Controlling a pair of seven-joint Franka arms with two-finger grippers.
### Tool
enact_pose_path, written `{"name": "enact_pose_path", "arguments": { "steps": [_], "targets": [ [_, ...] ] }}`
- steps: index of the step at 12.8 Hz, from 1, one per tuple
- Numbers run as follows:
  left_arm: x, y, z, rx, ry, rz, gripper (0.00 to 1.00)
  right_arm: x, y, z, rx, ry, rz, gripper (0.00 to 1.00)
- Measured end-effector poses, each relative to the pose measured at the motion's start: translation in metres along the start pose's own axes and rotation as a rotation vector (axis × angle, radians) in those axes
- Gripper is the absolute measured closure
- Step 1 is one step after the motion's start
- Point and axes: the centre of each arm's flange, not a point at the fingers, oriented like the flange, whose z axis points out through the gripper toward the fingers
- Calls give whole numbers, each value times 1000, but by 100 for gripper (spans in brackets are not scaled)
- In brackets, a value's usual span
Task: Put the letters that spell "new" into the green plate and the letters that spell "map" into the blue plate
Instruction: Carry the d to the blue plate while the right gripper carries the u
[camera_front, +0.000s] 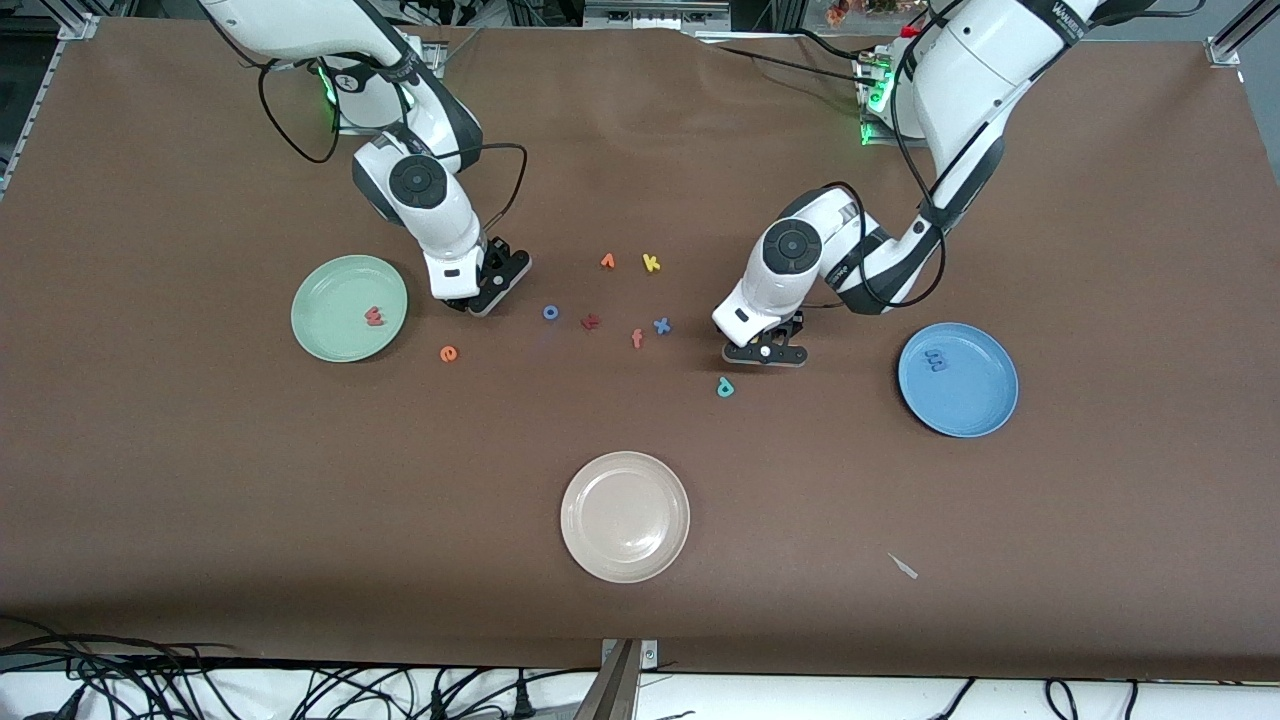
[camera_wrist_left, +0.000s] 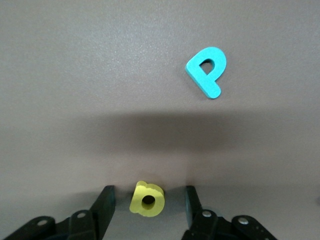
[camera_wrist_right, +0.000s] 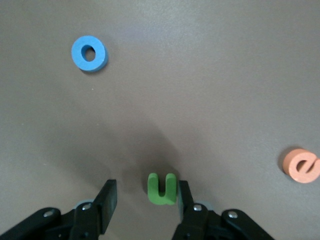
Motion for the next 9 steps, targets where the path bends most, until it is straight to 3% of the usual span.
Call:
{"name": "enact_pose_path", "arguments": {
  "steps": [1,2,3,6,8,9],
  "targets": [
    [1,0,-1,-1,2,0,52,0,-1,1,-4,-2,-13,42],
    [1,0,-1,0,1,-1,52,0,-1,3,-9,-5,-27,42],
    [2,0,-2,0,3,-1,61,-1,-1,4,-12,-8,-37,42],
    [2,0,-3,0,4,-1,71,-1,-1,5,-14,-10,-42,46],
    [2,0,-3,1,4,-1,71,1,3,3,-19,-4,-39,72],
    [2,0,-3,4,1,-1,71,1,3,3,-19,-3,-39,74]
  ]
}}
